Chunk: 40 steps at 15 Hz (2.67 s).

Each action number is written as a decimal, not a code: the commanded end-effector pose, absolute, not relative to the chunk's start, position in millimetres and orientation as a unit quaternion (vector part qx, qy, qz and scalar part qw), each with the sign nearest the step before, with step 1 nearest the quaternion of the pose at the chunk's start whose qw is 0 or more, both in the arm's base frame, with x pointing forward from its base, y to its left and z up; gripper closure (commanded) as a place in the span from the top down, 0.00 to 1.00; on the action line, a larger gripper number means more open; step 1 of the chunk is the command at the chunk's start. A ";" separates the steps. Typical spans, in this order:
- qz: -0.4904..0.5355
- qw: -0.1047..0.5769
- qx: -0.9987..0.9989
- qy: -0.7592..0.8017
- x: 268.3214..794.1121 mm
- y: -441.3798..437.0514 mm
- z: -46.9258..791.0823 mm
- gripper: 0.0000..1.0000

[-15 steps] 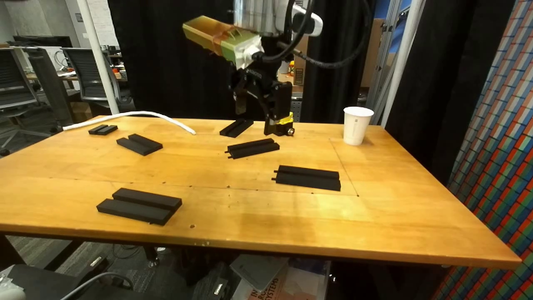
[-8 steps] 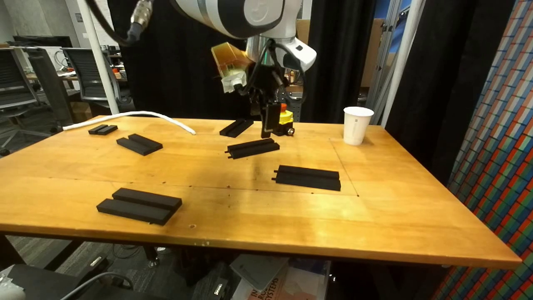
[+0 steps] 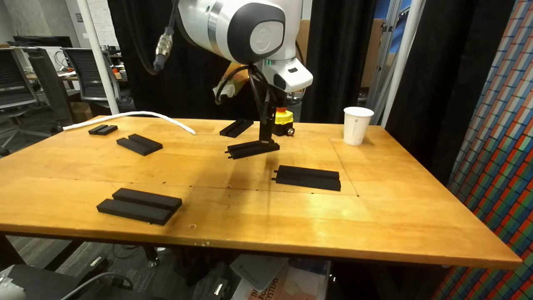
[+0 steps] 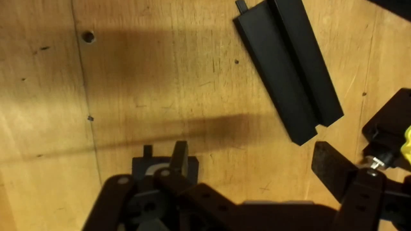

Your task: Pick up three objects and align them in the straight line on the table

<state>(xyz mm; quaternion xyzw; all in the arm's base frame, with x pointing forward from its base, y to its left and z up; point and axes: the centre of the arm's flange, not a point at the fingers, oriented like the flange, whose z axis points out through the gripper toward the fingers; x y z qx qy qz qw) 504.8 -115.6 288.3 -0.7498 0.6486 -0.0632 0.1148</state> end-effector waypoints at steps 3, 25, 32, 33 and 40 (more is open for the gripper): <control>-0.035 0.075 -0.692 0.718 480.8 -134.0 292.5 1.00; 0.048 0.049 -0.769 0.636 515.8 -218.5 212.1 1.00; 0.045 0.061 -0.767 0.637 520.0 -212.1 203.3 0.60; 0.044 0.067 -0.767 0.637 521.8 -207.5 204.8 0.53; 0.068 0.123 -0.768 0.625 539.6 -121.5 196.2 0.46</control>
